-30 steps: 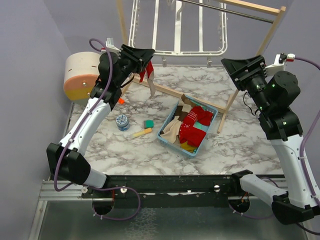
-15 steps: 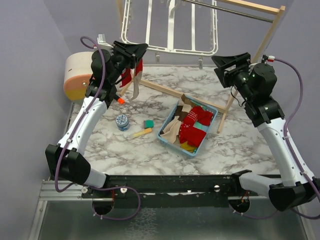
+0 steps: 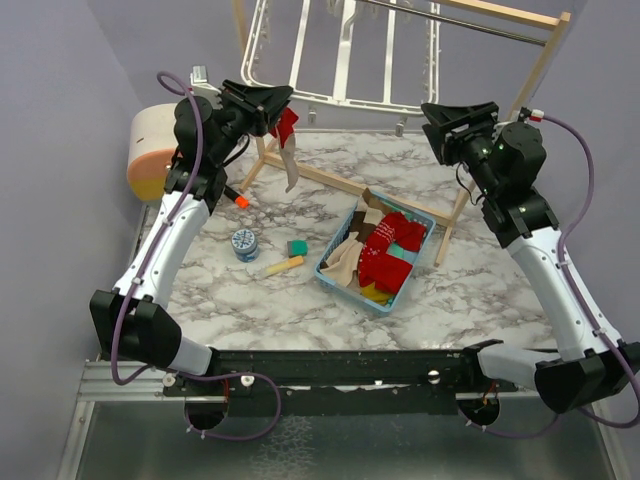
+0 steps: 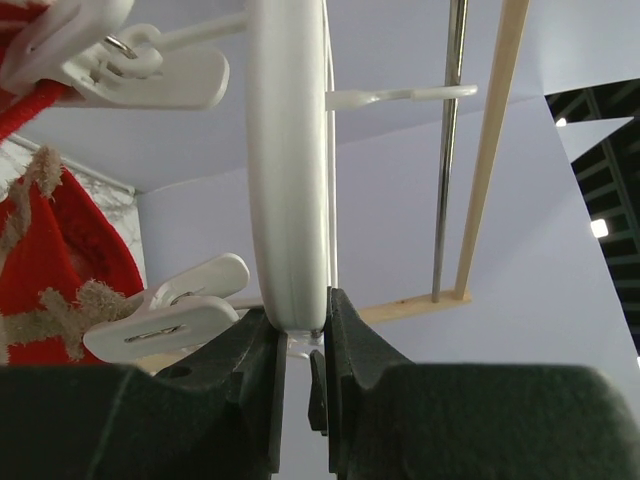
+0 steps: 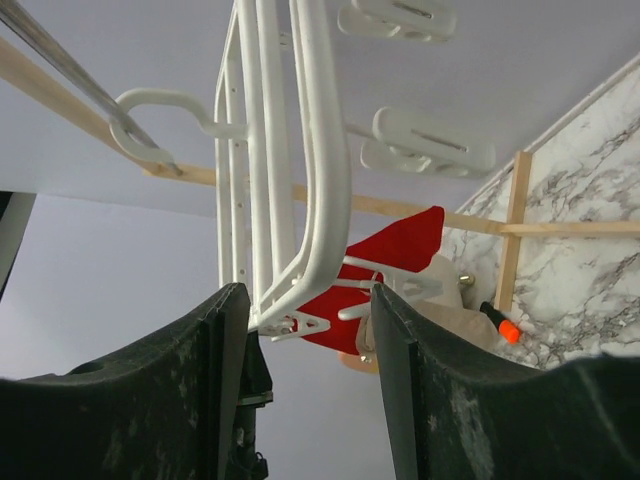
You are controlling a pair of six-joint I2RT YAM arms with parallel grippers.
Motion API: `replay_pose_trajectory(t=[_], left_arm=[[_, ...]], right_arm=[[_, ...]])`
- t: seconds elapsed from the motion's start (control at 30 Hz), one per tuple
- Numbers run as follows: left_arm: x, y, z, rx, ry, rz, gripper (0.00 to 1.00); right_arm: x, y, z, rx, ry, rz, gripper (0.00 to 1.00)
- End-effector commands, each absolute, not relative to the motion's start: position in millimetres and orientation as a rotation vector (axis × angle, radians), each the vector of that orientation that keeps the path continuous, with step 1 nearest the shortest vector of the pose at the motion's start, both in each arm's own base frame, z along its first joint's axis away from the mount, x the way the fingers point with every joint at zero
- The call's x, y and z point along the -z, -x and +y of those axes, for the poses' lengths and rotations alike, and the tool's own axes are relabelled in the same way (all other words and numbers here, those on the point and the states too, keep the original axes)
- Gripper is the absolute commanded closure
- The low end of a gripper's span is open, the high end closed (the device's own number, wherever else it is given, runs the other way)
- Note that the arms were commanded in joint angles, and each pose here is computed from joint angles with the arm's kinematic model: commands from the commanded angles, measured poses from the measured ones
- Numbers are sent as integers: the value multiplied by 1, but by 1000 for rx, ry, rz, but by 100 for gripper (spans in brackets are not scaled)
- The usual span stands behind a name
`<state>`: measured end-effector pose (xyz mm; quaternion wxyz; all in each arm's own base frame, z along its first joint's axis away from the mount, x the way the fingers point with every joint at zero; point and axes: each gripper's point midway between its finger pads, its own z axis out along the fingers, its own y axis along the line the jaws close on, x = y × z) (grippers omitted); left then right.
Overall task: Clip the socks to the hanger
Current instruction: Rotate the hanger at the clothesline.
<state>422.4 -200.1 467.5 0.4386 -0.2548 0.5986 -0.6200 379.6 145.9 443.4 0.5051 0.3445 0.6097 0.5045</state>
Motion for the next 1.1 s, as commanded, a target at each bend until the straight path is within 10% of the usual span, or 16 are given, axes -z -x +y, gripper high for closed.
replay_pose_trajectory(t=[0.0, 0.3, 0.57, 0.73, 1.07], left_arm=[[-498, -409, -201, 1649, 548, 1442, 100], [-498, -406, -198, 1724, 510, 1467, 100], [-503, -408, -200, 1755, 474, 1480, 99], [-503, -408, -199, 1749, 469, 1478, 48], [-499, -390, -196, 1699, 441, 1489, 28]], right_arm=[[-455, -388, 144, -1230, -846, 1420, 44], [-454, -397, 147, -1236, -849, 1415, 52], [-472, -383, 153, -1299, -792, 1402, 86], [-479, -374, 154, -1320, -780, 1406, 99], [-477, -358, 156, -1369, -784, 1422, 99]])
